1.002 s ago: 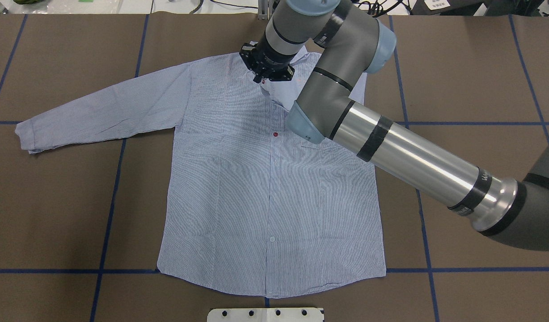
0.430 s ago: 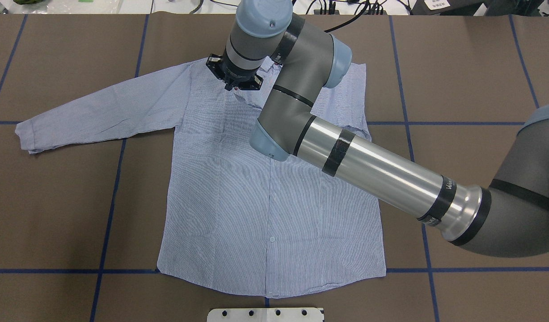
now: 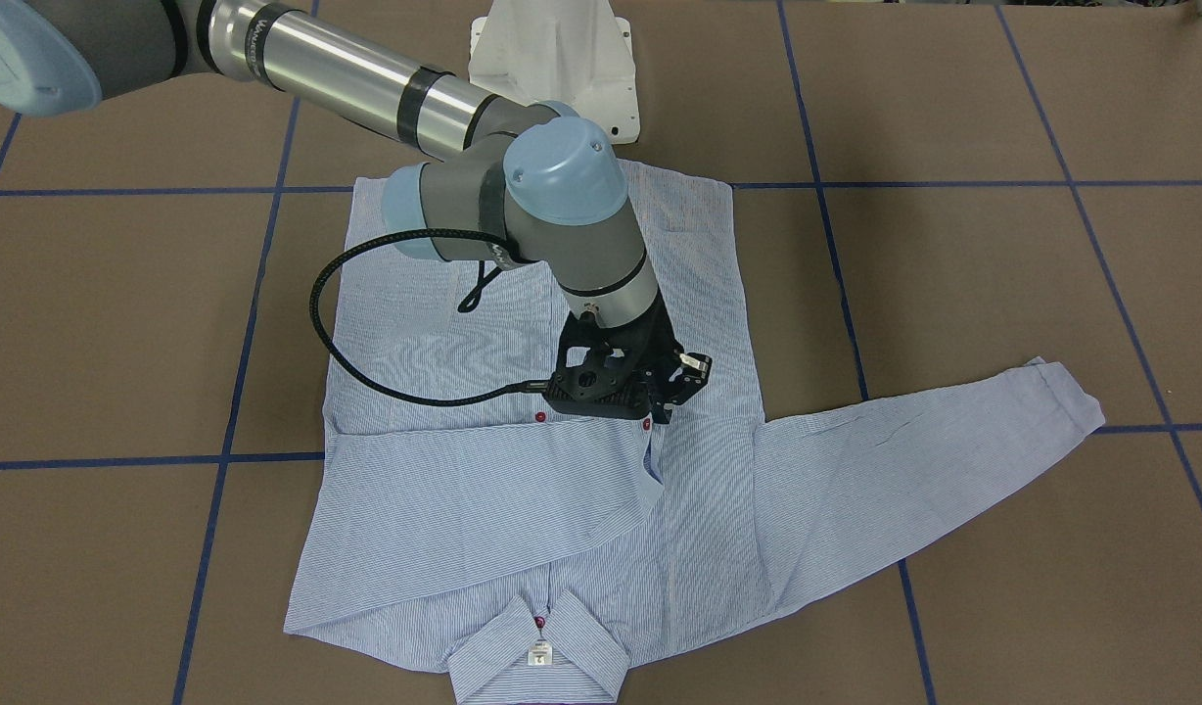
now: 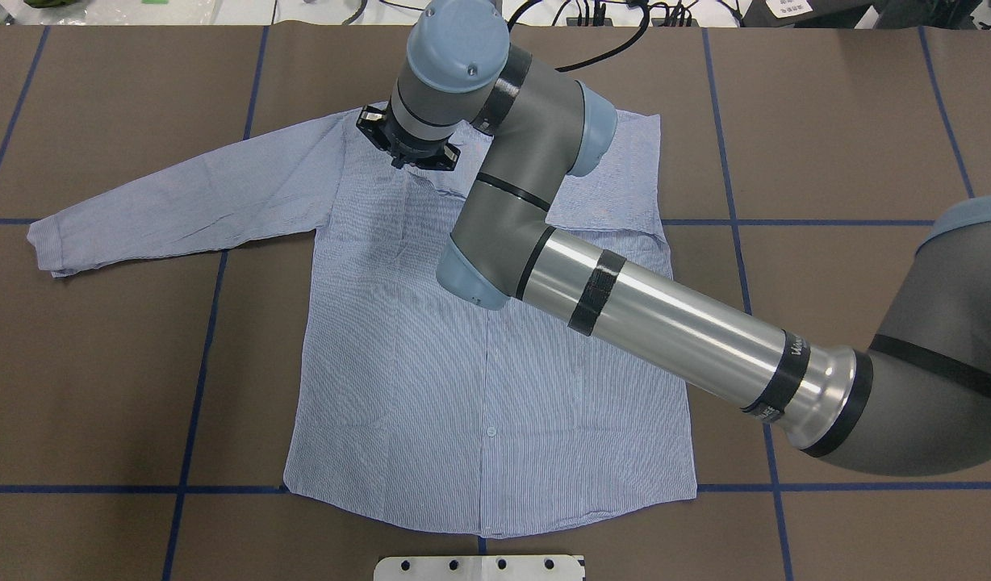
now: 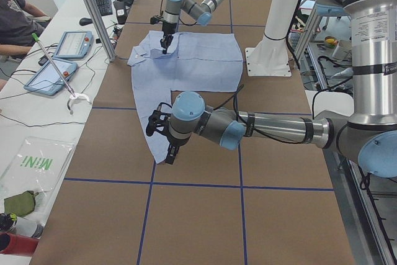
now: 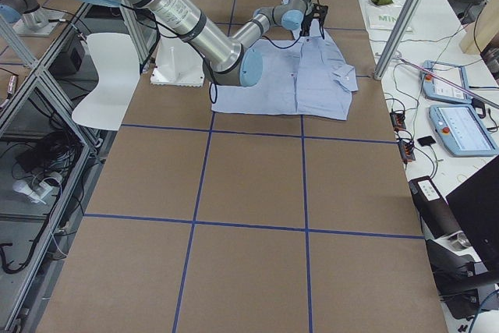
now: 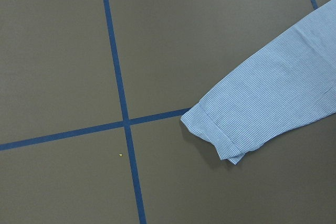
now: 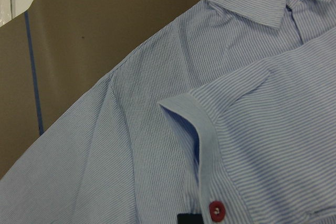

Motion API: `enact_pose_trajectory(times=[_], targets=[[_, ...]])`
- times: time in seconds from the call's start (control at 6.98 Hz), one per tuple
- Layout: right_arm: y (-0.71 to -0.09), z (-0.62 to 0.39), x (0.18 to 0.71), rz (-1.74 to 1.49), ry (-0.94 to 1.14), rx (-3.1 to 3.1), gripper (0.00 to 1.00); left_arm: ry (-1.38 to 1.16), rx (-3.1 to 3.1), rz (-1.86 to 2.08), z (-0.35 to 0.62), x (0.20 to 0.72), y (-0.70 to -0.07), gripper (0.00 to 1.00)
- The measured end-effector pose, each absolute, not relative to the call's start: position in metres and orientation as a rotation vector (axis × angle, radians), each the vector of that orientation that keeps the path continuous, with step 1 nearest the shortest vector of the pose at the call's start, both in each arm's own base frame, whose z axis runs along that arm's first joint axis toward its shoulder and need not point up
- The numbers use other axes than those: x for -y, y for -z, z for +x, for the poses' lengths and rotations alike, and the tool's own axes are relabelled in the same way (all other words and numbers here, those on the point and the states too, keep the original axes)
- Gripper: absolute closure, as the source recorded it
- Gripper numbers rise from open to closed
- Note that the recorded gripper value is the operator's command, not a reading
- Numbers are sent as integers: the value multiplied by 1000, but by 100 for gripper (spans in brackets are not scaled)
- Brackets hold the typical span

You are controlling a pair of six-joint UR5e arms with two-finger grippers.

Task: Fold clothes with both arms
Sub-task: 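Fold the held sleeve across the shirt front toward the collar, then release the sleeve with the right gripper while the left gripper grasps the other cuff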

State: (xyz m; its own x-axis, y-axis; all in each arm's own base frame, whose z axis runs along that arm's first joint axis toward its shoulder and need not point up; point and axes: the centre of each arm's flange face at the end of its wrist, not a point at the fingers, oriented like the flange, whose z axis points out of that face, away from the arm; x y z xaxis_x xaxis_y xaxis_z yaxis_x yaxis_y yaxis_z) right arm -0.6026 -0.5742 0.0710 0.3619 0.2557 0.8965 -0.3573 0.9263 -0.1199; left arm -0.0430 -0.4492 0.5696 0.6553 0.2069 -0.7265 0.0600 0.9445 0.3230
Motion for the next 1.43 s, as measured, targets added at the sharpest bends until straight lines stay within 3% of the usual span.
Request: enact_pose_trajectory(times=[0.14, 0.72, 1.0, 1.43], targets=[[-67, -611, 566, 114, -402, 1141, 2, -86, -856, 335, -43, 449, -570, 1], [-59, -636, 548, 149, -470, 1142, 1, -98, -866, 319, -21, 461, -580, 1], [-72, -620, 558, 122, -519, 1140, 1, -46, -899, 260, 18, 495, -611, 1], [-142, -549, 565, 55, -524, 1134, 1, 125, -985, 119, 105, 529, -644, 14]])
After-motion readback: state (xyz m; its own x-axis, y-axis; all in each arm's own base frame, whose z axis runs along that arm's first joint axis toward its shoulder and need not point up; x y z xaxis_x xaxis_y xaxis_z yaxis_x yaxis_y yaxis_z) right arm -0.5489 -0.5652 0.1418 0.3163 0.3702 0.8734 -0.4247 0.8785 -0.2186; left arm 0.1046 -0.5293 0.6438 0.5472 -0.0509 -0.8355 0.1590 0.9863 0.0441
